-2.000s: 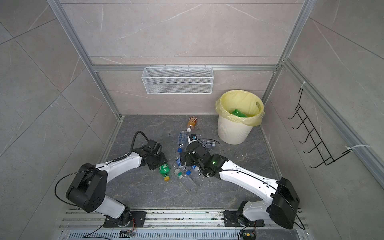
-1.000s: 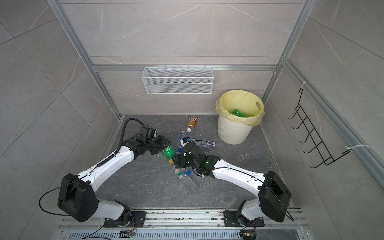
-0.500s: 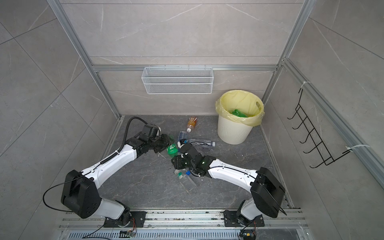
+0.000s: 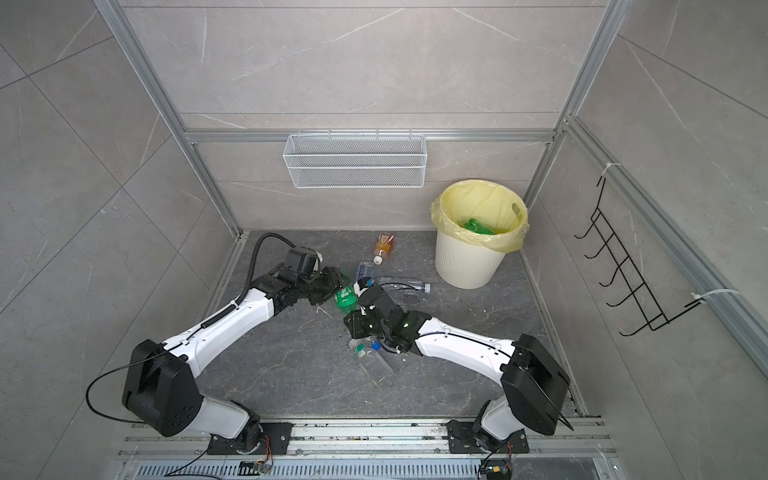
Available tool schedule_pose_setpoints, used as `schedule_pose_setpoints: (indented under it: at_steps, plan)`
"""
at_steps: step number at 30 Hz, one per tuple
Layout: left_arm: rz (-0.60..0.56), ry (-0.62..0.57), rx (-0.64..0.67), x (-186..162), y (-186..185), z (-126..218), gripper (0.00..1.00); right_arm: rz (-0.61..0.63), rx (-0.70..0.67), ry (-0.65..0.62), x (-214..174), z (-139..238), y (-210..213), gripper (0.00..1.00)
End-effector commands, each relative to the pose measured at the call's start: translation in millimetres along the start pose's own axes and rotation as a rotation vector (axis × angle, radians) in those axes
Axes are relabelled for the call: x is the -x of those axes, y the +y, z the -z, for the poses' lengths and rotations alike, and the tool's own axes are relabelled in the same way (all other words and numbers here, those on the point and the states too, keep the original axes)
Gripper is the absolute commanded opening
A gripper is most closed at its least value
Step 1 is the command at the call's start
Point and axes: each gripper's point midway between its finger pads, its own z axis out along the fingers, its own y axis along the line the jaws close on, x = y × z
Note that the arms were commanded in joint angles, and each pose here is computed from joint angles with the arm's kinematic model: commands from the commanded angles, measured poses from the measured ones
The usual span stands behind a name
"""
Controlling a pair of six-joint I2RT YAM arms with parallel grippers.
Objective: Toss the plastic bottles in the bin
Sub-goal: 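Open the left gripper while the right lifts the green bottle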
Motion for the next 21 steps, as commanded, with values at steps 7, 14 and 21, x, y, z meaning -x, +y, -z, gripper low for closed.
schedule_pose_setpoints:
  at_steps: [7, 14, 21]
  plan:
    - [-0.039, -0.041, -0.04, 12, -24, 23, 0.84, 0.034, -0.063, -0.055, 18, 19, -4, 0.19]
    - [-0.083, -0.094, -0.04, 20, -33, 46, 0.99, 0.103, -0.15, -0.111, 38, 46, -12, 0.17]
    - [-0.138, -0.137, -0.138, 26, -62, 67, 1.0, 0.135, -0.236, -0.177, 73, 82, -30, 0.16]
